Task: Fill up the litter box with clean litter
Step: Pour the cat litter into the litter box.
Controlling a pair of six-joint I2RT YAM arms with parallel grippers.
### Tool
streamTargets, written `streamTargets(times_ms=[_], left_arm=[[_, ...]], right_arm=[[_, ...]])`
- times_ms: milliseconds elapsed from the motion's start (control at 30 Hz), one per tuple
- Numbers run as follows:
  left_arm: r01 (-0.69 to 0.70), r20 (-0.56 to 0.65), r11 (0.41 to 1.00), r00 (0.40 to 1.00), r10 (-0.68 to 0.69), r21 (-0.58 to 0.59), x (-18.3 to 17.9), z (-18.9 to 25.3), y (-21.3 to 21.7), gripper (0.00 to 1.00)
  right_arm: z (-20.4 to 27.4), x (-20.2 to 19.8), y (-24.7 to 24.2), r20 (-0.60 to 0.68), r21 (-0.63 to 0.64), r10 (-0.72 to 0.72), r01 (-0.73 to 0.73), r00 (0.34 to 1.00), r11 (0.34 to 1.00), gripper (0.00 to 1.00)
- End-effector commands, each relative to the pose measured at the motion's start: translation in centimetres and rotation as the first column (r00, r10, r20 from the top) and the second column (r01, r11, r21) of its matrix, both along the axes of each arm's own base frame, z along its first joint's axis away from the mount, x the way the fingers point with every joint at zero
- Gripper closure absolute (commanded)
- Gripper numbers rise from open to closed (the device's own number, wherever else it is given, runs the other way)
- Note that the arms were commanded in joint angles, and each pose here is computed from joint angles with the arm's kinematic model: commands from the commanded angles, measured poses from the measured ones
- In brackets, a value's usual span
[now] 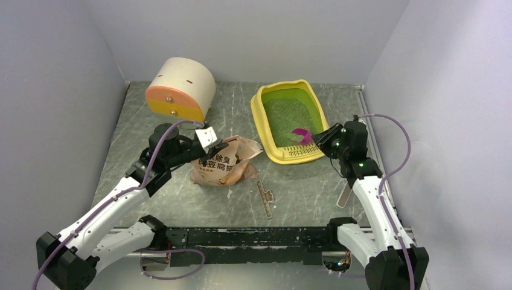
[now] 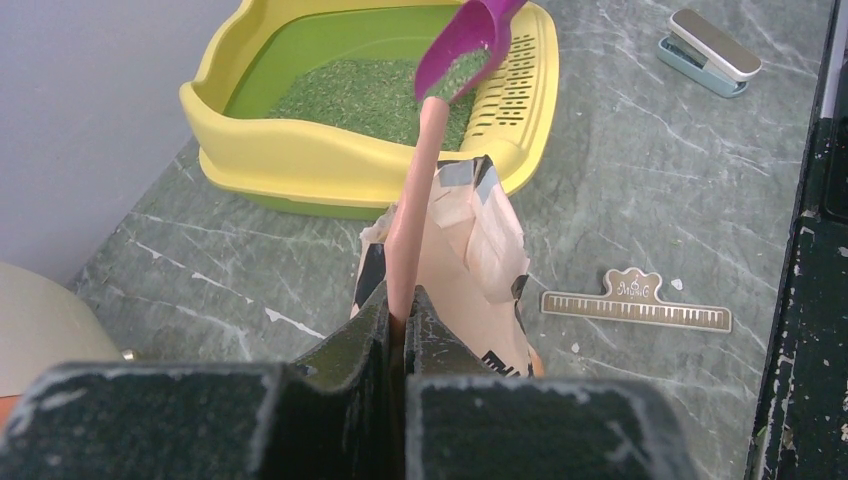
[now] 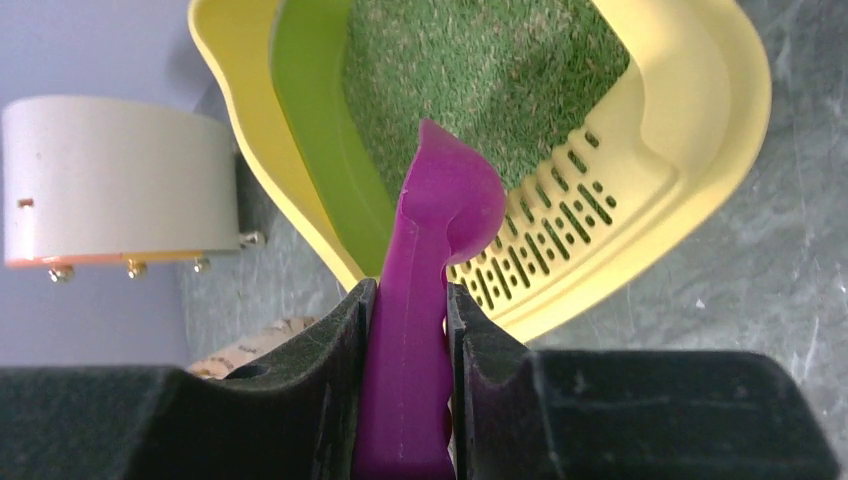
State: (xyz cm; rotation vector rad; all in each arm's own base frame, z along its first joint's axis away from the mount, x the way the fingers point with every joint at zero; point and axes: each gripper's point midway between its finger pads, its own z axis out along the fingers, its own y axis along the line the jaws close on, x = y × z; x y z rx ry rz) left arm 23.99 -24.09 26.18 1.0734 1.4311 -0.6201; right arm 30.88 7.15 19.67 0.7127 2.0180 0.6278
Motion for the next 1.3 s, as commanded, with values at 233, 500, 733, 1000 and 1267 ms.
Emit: streamTargets(times_ms=[233,500,733,1000,1267], left_arm=[[0.019,-0.001,1.000,1.000,-0.019,0.001,-0.5,0.1,-0.1,0.95],[0.028,-0.009,1.000,1.000,-0.028,-0.001,-0.6,0.1,-0.2,0.95],[0.036,-0.011,0.999,0.999,-0.036,0.002,-0.8,0.3,-0.2,0.95],[0.018,-0.009,1.000,1.000,-0.018,-0.001,-1.2,0.9,0.4,0.95],[0.022,-0.008,1.000,1.000,-0.021,0.008,-1.2,0.8,0.4,0.95]], right_arm=[[1.1,2.3,0.6,-0.023,-0.176,0.155,-0.157,0.988,0.972,1.00],[2.7,7.2,1.2,-0.070,-0.467,0.139,-0.155,0.988,0.870,1.00],[2.4,10.8,2.3,-0.069,-0.495,0.149,-0.164,0.986,0.853,1.00],[0.6,14.5,4.6,-0.085,-0.449,0.177,-0.196,0.981,0.872,1.00],[3.3,13.0,2.9,-0.088,-0.580,0.149,-0.172,0.985,0.796,1.00]])
